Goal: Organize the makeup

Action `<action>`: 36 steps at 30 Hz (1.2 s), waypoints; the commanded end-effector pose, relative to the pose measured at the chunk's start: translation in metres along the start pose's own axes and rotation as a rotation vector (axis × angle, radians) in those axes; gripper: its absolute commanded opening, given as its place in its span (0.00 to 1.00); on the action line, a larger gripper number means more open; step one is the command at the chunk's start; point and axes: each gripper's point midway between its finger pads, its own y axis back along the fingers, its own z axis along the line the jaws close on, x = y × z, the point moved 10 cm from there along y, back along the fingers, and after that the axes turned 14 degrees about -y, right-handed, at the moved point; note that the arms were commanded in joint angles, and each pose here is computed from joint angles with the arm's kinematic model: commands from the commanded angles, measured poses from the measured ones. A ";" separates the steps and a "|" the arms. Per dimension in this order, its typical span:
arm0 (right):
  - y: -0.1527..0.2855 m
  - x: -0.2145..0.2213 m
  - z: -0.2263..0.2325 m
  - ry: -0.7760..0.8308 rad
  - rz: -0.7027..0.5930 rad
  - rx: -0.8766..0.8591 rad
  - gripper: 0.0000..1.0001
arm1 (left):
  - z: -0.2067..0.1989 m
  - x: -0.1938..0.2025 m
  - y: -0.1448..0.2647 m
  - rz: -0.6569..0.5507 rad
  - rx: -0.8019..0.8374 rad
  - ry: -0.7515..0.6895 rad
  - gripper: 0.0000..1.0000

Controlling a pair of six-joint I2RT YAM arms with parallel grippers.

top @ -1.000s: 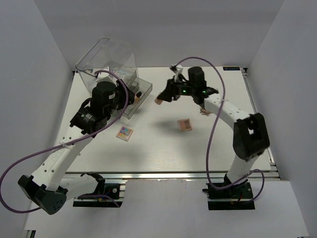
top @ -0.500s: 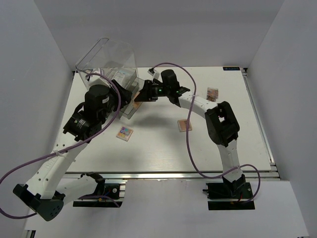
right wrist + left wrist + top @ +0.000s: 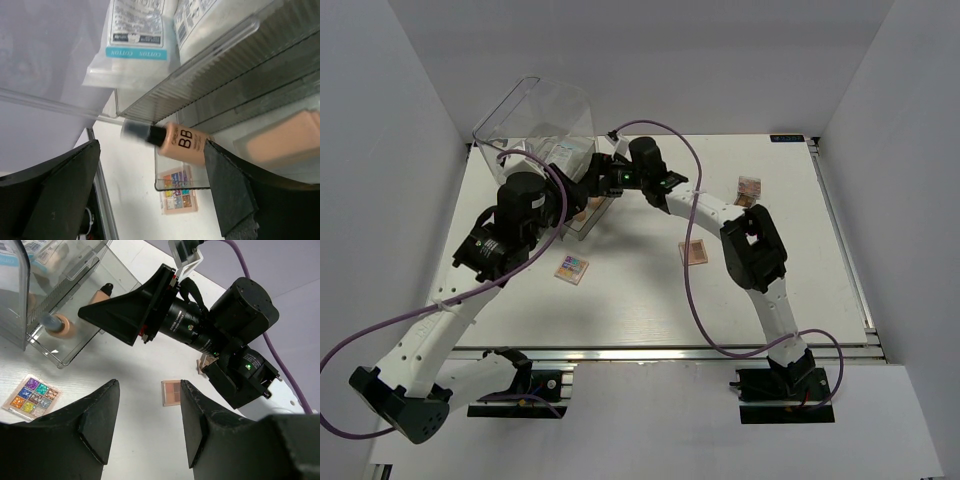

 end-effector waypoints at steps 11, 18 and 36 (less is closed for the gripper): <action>0.048 -0.038 0.047 0.513 -0.044 -0.199 0.89 | 0.002 0.000 0.005 -0.010 -0.002 0.001 0.60; 0.044 0.012 0.053 0.771 0.151 -0.322 0.03 | 0.011 0.017 0.004 0.024 -0.021 0.001 0.46; -0.030 0.039 0.026 0.803 0.040 -0.067 0.00 | 0.025 0.013 0.026 -0.023 -0.092 0.038 0.43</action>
